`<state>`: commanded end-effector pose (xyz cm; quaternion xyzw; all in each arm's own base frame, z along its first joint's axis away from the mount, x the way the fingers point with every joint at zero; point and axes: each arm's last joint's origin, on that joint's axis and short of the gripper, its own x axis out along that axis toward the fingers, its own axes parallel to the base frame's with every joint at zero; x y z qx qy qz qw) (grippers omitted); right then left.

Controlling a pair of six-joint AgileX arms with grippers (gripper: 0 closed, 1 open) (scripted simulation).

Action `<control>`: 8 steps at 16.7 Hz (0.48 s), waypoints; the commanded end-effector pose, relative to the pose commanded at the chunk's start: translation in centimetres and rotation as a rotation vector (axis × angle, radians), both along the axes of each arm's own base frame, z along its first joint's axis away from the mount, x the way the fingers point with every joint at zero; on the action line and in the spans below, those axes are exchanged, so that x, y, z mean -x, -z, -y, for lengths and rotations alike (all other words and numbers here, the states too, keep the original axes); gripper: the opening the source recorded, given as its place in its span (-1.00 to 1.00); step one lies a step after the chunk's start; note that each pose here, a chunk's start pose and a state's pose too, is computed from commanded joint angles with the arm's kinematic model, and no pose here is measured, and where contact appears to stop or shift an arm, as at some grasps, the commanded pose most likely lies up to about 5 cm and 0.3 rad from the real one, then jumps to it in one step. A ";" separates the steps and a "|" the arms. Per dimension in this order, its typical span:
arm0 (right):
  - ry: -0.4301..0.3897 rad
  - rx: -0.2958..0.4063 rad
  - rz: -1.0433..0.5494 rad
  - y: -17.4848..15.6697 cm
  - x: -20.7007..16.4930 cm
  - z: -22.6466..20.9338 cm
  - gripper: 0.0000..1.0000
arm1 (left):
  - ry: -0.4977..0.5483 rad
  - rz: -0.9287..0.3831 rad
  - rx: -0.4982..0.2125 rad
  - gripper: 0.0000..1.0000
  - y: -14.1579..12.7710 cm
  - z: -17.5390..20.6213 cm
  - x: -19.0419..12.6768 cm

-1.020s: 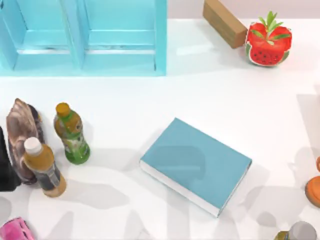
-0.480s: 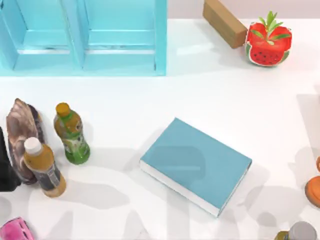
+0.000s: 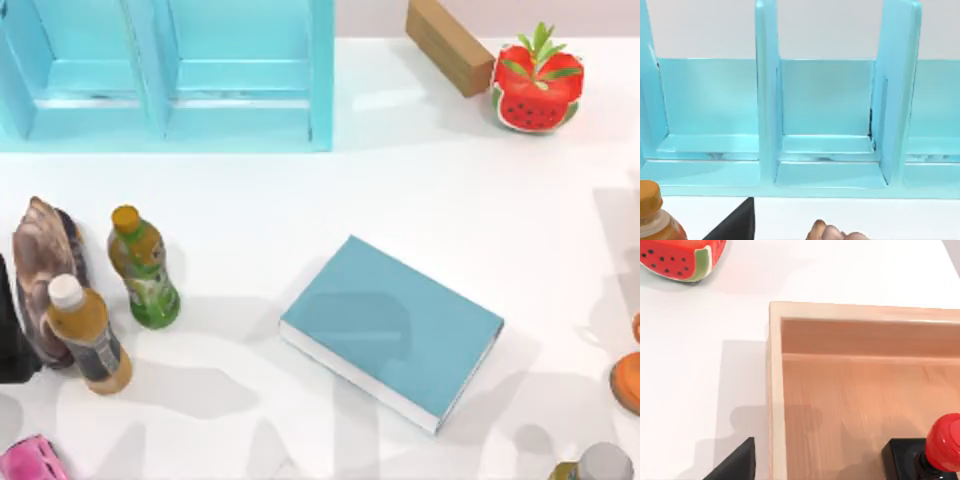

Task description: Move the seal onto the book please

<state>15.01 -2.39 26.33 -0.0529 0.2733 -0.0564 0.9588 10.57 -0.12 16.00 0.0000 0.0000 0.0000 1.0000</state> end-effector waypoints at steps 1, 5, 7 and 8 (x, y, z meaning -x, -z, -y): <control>0.009 0.001 -0.095 -0.9 -1.5 0.6 1.00 | 0.000 0.000 0.000 1.00 0.0 0.0 0.0; 0.030 -0.028 -0.471 -2.4 -7.9 3.7 1.00 | 0.000 0.000 0.000 1.00 0.0 0.0 0.0; 0.031 -0.054 -0.626 -2.4 -10.7 5.5 1.00 | 0.000 0.000 0.000 1.00 0.0 0.0 0.0; 0.029 -0.068 -0.693 -2.2 -12.0 6.4 1.00 | 0.000 0.000 0.000 1.00 0.0 0.0 0.0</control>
